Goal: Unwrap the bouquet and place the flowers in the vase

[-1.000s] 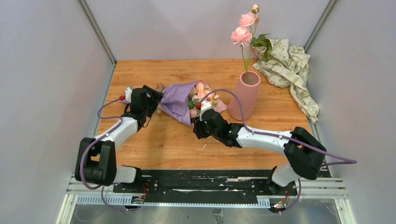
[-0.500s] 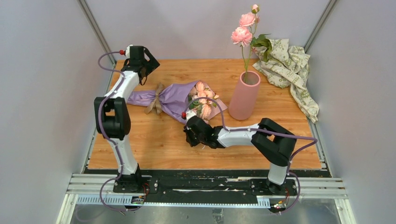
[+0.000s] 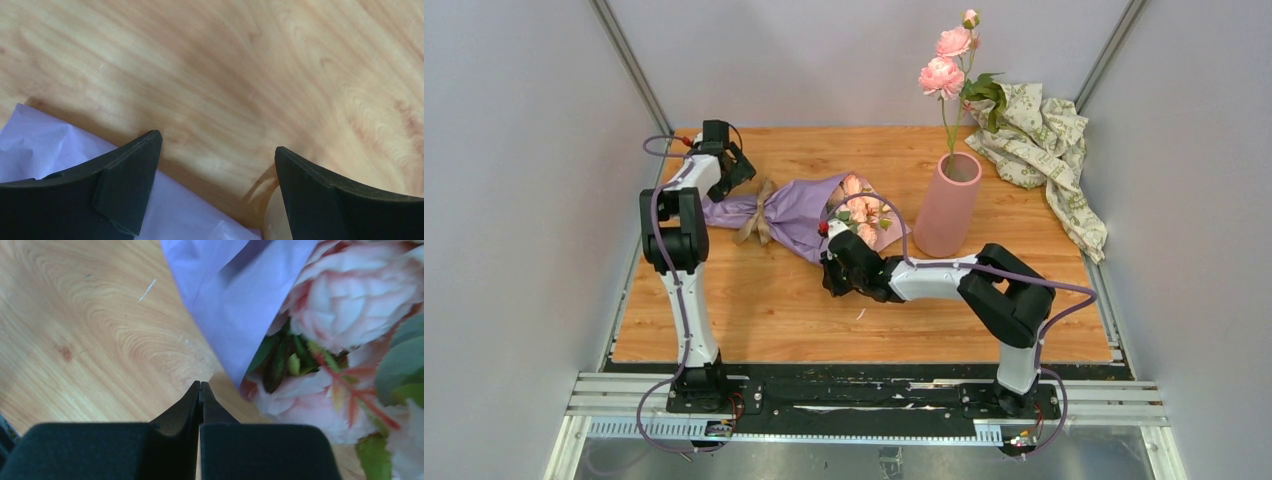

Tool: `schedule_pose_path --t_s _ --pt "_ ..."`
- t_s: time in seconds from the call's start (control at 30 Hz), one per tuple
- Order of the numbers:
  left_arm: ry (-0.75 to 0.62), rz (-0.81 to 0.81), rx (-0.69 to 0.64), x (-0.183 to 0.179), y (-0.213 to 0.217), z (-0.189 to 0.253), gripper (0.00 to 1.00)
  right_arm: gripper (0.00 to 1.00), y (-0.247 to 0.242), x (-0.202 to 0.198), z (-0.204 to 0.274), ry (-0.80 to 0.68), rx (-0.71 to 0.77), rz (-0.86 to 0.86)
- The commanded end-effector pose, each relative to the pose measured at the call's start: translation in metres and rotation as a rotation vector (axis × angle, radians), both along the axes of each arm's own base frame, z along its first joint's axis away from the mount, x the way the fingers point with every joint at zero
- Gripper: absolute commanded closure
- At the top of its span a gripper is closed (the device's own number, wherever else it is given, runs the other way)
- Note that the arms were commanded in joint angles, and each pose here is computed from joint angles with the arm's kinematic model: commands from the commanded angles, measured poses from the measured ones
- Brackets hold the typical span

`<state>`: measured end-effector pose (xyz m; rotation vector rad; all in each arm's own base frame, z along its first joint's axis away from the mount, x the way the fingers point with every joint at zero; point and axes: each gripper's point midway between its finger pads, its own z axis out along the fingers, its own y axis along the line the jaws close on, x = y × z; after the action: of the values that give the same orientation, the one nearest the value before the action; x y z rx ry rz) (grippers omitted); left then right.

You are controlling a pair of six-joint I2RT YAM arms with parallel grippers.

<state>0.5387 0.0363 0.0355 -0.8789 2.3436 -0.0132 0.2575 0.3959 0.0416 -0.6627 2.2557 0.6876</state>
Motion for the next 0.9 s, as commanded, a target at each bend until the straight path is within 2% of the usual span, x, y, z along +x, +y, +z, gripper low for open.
schedule_pose_path --t_s 0.0,0.13,0.23,0.3,0.43,0.67,0.87 --pt "0.184 -0.011 0.007 -0.064 -0.003 -0.036 0.07 1.0 -0.002 0.017 0.001 -0.017 -0.001 -0.019" --pt "0.202 -0.039 0.01 -0.094 -0.015 -0.038 0.07 1.0 -0.004 0.036 -0.002 -0.019 -0.007 -0.058" --pt "0.239 -0.074 0.058 -0.122 -0.033 -0.045 0.07 1.0 -0.002 0.044 -0.003 -0.023 -0.016 -0.065" --pt "0.256 -0.066 0.116 -0.144 -0.034 -0.044 0.04 1.0 -0.005 0.057 -0.001 -0.058 -0.048 -0.09" --pt "0.251 -0.092 0.12 -0.172 -0.036 -0.036 0.05 1.0 -0.006 0.076 0.008 -0.098 -0.092 -0.098" --pt "0.24 -0.193 0.019 -0.193 -0.062 -0.023 0.05 1.0 -0.006 0.116 0.027 -0.114 -0.045 -0.151" --pt "0.22 -0.273 -0.071 -0.215 -0.091 -0.02 0.05 1.0 -0.003 0.148 0.025 -0.134 -0.04 -0.164"
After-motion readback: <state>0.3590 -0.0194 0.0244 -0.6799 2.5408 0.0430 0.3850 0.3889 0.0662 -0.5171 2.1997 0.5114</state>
